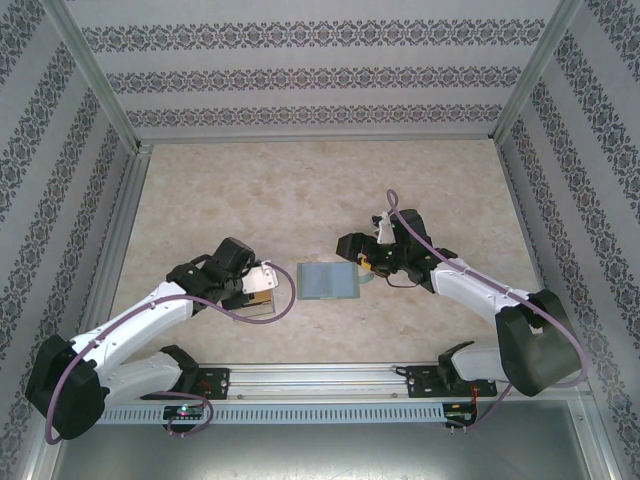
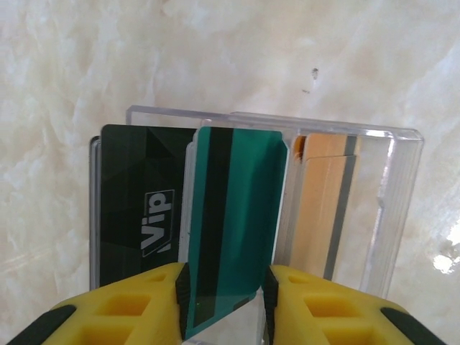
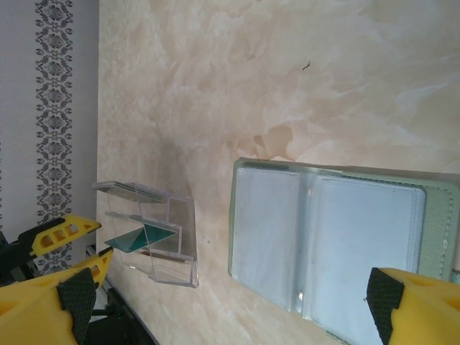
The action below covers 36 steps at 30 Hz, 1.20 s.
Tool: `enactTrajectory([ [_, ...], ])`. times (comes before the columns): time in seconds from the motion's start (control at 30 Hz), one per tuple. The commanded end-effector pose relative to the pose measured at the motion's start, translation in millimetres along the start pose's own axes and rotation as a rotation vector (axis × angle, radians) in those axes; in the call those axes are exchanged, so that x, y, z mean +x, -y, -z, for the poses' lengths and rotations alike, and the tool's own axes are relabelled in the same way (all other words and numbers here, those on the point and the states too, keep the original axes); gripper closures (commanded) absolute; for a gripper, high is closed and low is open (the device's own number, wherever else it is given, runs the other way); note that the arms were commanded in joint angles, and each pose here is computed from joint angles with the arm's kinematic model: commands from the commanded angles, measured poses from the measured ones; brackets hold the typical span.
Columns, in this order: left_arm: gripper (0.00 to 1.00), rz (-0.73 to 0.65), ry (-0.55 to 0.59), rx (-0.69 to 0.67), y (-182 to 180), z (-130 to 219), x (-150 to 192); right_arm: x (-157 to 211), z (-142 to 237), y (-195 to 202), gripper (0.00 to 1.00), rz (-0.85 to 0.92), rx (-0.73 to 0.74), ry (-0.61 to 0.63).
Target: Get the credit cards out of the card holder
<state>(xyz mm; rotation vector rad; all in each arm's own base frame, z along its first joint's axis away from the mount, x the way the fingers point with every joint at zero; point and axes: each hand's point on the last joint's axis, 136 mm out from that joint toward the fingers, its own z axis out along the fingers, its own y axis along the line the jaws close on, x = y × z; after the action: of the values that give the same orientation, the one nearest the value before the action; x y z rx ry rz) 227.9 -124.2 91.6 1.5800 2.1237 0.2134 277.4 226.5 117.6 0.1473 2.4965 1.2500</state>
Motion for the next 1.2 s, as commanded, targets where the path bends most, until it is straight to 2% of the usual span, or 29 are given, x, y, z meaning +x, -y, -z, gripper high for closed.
enactTrajectory([
  [0.0,0.63,0.029,-0.012,-0.085,-13.9,-5.5,0.8,-4.6,-2.2,-9.7,0.02,0.038,-0.016,0.012],
  [0.4,0.59,0.071,-0.041,-0.164,-31.1,-6.7,1.7,0.0,-1.3,-10.1,0.02,0.041,-0.017,0.012],
  [0.53,0.55,0.075,-0.037,-0.146,-29.8,-3.2,0.1,1.0,-0.5,-10.4,0.02,0.041,-0.017,0.012],
  [0.67,0.47,0.109,0.015,-0.12,-28.8,9.6,-9.7,2.5,-0.2,-8.7,0.02,0.041,-0.01,0.009],
  [0.77,0.39,0.193,0.057,-0.124,-37.6,27.0,-21.1,4.4,-0.5,-3.1,0.02,0.042,0.018,0.005],
  [0.87,0.23,0.319,0.117,-0.092,-46.5,47.5,-40.3,6.9,-1.5,3.9,0.02,0.045,0.057,-0.001],
  [0.9,0.14,0.373,0.144,-0.077,-49.5,54.2,-48.5,7.8,-2.2,6.4,0.02,0.049,0.07,-0.004],
  [0.93,0.0,0.438,0.171,-0.065,-53.2,60.2,-56.3,8.8,-2.6,9.8,0.02,0.051,0.091,-0.007],
  [1.03,0.01,0.652,0.26,-0.003,-61.6,74.1,-81.3,12.8,-4.6,23.4,0.02,0.054,0.165,-0.025],
  [1.1,0.01,0.813,0.295,0.028,-69.1,78.6,-93.4,16.8,-7.3,30.3,0.1,0.056,0.192,-0.045],
  [1.17,0.01,0.902,0.337,0.117,-66.3,78.1,-110.1,20.7,-9.9,36.8,0.18,0.054,0.214,-0.059],
])
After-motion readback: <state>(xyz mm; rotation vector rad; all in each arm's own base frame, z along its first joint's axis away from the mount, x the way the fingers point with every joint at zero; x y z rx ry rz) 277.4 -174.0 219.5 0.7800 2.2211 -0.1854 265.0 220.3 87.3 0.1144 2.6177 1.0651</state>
